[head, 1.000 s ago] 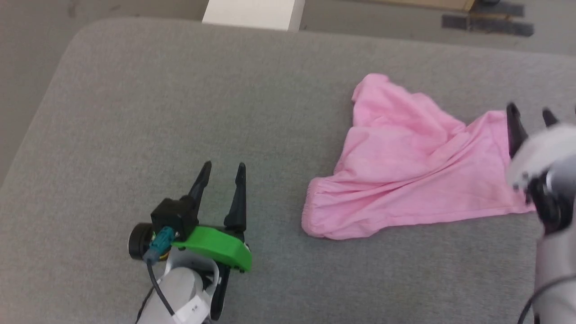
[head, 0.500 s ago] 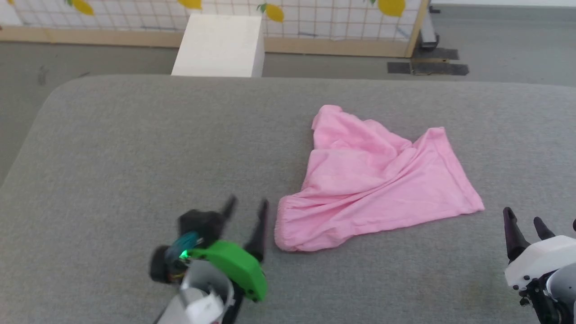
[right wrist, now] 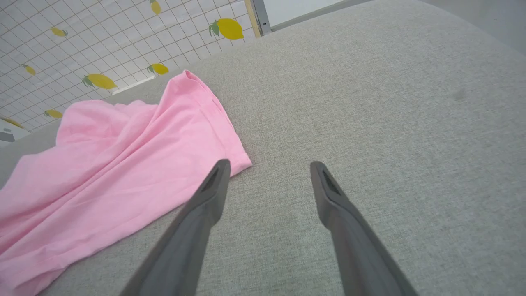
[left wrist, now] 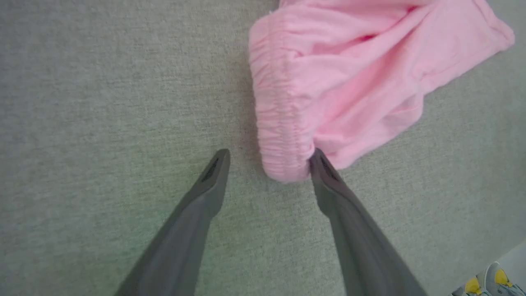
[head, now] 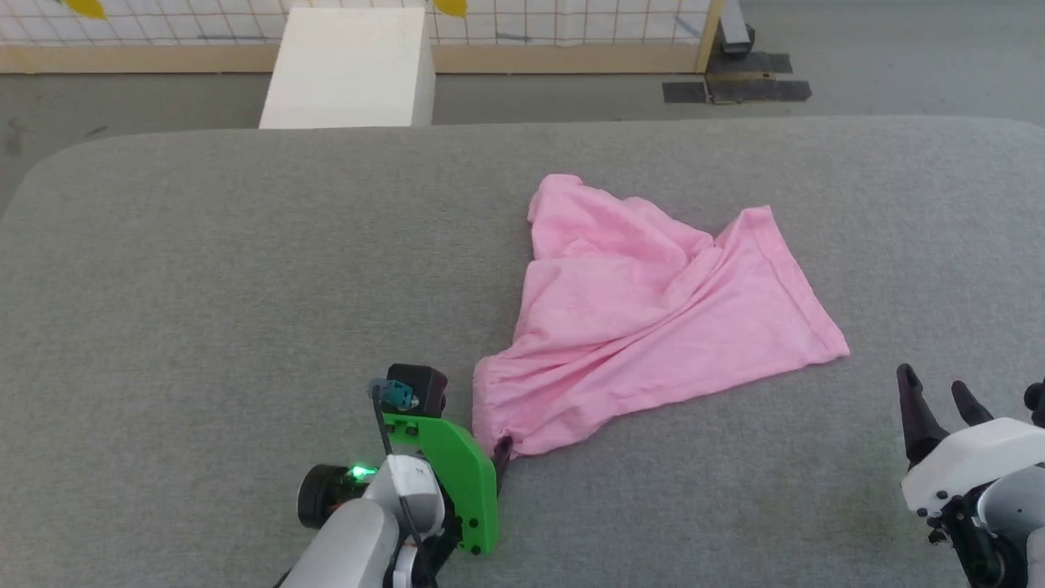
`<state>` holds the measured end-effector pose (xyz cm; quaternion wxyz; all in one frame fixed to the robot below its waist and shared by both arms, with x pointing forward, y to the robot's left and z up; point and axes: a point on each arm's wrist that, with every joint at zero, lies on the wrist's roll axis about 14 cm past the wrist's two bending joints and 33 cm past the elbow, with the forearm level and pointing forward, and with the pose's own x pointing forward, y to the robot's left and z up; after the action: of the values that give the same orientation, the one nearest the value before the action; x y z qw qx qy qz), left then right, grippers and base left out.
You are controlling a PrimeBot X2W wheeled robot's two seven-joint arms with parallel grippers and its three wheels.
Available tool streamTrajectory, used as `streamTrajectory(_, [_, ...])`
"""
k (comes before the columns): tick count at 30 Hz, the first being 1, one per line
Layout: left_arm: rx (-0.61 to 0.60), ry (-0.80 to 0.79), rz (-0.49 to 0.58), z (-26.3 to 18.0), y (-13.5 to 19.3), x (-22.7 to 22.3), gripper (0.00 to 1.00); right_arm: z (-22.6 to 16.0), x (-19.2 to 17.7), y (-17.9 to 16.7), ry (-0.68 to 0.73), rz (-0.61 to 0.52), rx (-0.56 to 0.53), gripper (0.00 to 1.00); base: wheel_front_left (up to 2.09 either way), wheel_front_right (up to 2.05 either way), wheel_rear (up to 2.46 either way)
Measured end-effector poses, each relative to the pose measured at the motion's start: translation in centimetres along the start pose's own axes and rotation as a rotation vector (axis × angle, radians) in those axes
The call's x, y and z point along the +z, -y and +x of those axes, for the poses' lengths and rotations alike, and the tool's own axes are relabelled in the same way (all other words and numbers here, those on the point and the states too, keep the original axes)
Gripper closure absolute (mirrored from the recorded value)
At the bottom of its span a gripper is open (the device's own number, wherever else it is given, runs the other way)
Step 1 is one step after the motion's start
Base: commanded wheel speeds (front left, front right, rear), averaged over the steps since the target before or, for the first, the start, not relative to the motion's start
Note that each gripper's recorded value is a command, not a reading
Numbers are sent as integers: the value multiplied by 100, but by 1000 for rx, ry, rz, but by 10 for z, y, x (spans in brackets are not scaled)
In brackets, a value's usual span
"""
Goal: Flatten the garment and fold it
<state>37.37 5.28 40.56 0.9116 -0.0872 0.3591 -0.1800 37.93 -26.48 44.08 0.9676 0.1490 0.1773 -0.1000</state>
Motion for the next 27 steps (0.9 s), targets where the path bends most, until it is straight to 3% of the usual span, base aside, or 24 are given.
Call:
streamTrajectory(1, [-5, -16, -4, 3, 1, -3, 24, 0, 0, 2, -1, 1, -6, 0, 0, 0, 0])
streamTrajectory(2, [-15, -25, -12, 5, 3, -5, 100, 1, -1, 4, 1, 2, -11, 0, 0, 0, 0])
streamTrajectory(7, [-48, -29, -44, 10, 10, -7, 100, 3, 0, 8, 4, -6, -26, 0, 0, 0, 0])
streamTrajectory(11, [-53, 46, -54, 6, 10, 9, 100, 12, 0, -9, -28, -73, 8, 0, 0, 0, 0])
streamTrajectory(16, [-65, 115, -66, 0, 11, 24, 100, 35, -2, -37, -165, -197, 49, 0, 0, 0, 0])
streamTrajectory(21, [-65, 124, -83, -4, 11, 24, 100, 56, -19, -25, -363, -312, -12, 0, 0, 0, 0])
streamTrajectory(27, [-59, 104, -106, -1, 6, 18, 100, 70, -44, -27, -495, -381, -15, 0, 0, 0, 0])
